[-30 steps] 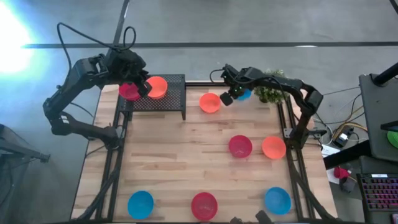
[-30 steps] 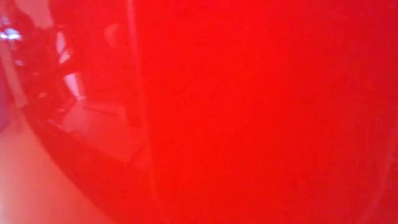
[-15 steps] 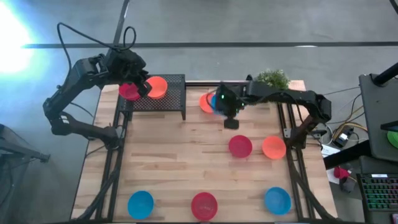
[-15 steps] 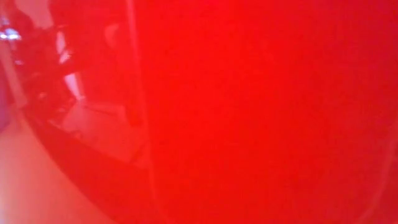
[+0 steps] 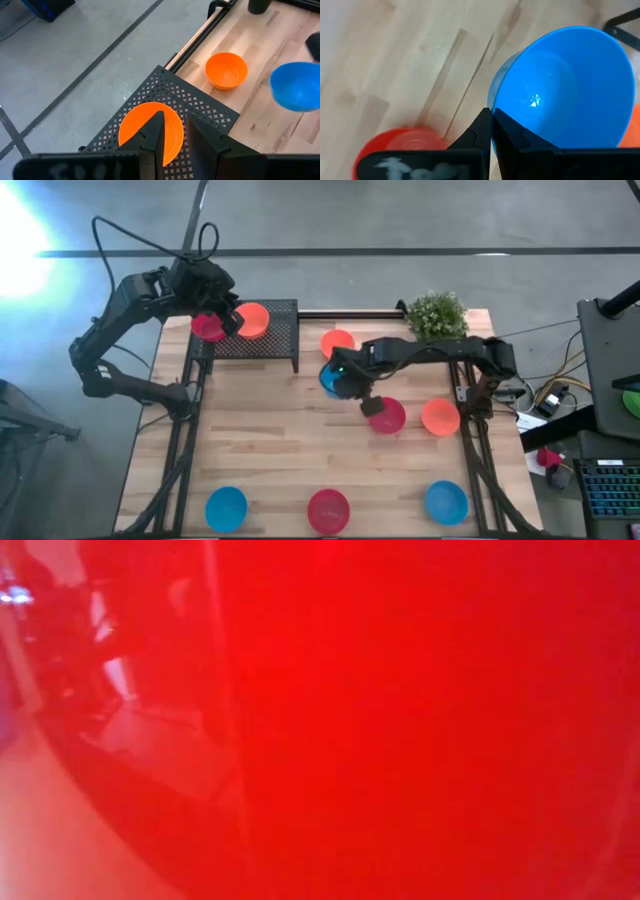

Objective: Pick & Place Mini bowls
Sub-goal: Put the top blue bowl on the shelf

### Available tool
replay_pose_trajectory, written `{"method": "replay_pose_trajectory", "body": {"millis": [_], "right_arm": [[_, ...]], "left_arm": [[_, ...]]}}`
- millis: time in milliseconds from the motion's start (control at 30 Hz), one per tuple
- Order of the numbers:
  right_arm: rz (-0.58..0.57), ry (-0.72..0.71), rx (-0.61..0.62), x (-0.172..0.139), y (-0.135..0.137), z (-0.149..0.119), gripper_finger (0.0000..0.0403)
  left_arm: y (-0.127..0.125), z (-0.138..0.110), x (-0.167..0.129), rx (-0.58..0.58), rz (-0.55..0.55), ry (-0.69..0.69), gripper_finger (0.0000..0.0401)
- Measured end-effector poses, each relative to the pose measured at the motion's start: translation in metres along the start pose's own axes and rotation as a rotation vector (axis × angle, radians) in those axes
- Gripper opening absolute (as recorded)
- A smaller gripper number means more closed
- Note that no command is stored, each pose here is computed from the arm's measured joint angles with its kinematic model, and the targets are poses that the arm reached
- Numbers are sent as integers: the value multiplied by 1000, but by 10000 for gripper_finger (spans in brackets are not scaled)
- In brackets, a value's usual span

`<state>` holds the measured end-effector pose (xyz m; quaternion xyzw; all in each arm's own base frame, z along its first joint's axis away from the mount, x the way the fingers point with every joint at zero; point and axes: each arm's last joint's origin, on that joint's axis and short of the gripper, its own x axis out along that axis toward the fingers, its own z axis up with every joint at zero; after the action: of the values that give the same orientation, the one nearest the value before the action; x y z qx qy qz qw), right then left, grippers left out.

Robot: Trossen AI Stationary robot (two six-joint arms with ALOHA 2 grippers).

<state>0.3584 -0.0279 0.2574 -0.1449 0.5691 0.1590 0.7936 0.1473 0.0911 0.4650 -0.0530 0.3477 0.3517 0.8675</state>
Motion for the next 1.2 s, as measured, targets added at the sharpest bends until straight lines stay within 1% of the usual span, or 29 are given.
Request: {"method": "replay_pose_trajectory", "body": {"millis": [133, 267, 333, 433, 633, 700, 800, 1200], "right_arm": [[2, -6, -47, 18, -4, 6, 8], [45, -71, -69, 30, -4, 14, 8], [45, -94, -85, 37, -2, 19, 8], [60, -89, -92, 52, 2, 25, 8], [97, -44, -58, 77, 9, 29, 8], [129, -53, -44, 81, 9, 31, 8], [138, -56, -6, 80, 9, 31, 8], [135, -59, -12, 78, 13, 34, 8]], "left_arm": [[0, 0, 0, 0, 0, 0, 78], [0, 0, 0, 5, 0, 0, 78], [0, 0, 0, 14, 0, 0, 78], [0, 0, 0, 29, 0, 0, 78], [0, 0, 0, 61, 0, 1, 78], [0, 0, 0, 68, 0, 1, 78], [0, 0, 0, 70, 0, 1, 78], [0, 0, 0, 70, 0, 3, 78]]}}
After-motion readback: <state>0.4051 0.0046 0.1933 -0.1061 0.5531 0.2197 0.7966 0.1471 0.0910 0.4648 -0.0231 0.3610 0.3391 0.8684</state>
